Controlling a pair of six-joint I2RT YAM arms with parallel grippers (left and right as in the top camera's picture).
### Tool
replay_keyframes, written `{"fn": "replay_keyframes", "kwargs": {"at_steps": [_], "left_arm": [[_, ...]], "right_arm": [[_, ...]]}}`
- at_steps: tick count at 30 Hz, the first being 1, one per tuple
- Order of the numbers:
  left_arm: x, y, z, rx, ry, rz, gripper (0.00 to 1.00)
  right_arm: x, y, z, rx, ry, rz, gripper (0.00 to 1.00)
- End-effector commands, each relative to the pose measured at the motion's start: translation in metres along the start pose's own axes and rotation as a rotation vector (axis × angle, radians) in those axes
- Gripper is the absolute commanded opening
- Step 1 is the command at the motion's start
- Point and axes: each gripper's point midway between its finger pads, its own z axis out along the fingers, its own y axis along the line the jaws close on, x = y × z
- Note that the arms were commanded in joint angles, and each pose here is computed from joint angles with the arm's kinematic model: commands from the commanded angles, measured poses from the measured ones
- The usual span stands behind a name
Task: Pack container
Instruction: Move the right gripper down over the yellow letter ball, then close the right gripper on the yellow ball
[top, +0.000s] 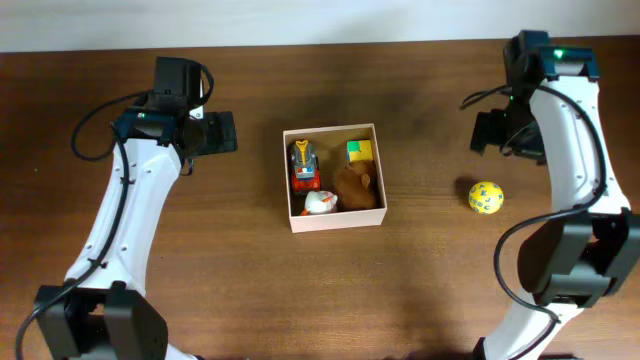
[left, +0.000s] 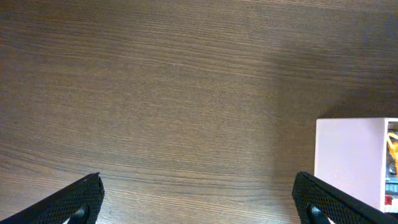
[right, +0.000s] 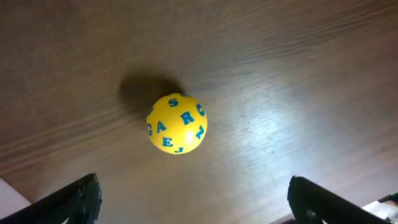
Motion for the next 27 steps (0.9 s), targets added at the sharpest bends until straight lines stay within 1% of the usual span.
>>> {"fn": "replay_keyframes", "kwargs": {"at_steps": [1,6,9,14,27], "left_arm": [[-0.006,0.001,-0.011,0.002,-0.031,-0.018,0.99],[-0.006,0.001,-0.011,0.002,-0.031,-0.018,0.99],[-0.006,0.001,-0.011,0.002,-0.031,-0.018,0.99],[-0.006,0.001,-0.011,0.002,-0.031,-0.018,0.99],[-0.006,0.001,-0.011,0.002,-0.031,-0.018,0.99]], "right_arm": [[0.006,-0.005,0.006,-0.062,0.01,0.0,0.99],[0.012,-0.007,0.036,-0.148,0.056,-0.019,0.99],[0.015,-0.009,0.049,-0.166,0.07,-0.032,0.99],[0.016,-0.003,0.063,-0.17,0.06,-0.083,0.99],[0.026,0.006,0.107,-0.175,0.051,-0.078,0.99]]}}
